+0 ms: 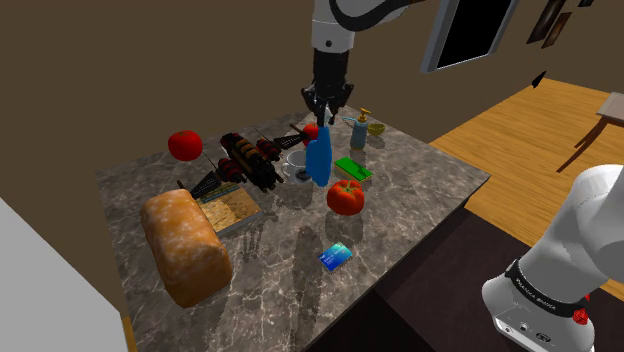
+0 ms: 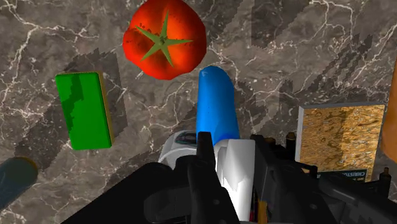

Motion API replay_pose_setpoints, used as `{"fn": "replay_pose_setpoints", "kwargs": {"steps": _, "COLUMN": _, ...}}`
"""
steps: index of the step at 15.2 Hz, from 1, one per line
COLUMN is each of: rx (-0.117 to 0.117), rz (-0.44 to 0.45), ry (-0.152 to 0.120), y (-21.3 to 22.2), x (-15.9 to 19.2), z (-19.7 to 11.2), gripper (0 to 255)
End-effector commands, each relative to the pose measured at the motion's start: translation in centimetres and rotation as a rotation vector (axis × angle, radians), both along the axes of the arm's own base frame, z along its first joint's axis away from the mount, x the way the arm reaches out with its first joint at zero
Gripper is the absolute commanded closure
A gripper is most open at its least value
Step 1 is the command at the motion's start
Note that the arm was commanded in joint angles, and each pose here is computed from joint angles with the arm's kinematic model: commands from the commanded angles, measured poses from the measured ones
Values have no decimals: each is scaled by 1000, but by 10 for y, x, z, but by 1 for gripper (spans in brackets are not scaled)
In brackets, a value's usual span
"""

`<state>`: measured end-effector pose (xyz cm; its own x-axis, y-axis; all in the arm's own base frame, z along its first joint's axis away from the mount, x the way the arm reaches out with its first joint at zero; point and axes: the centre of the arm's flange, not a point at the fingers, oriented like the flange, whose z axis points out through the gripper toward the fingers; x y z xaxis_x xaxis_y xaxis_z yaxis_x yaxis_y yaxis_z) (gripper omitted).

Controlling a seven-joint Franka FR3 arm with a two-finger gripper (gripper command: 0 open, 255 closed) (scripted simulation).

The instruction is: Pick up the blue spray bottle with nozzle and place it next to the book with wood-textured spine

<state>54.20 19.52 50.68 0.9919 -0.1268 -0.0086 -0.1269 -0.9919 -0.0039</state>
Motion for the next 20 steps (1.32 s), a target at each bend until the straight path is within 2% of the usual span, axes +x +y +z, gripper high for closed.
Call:
{"fn": "replay_pose_setpoints", "kwargs": {"steps": 1, "rx": 0, "rz": -2, "ry": 0, "y": 25, "x": -6, "z": 1, "gripper": 255}}
{"fn": "replay_pose_setpoints", "kwargs": {"steps": 10, "rx": 0, "rz": -2, "ry": 0, "y": 143, "x": -21, "z": 1, "gripper": 255}}
{"fn": "replay_pose_setpoints", "kwargs": {"steps": 20, "rx": 0, "rz": -2, "ry": 0, "y": 143, "x": -21, "z": -52, "gripper": 255}}
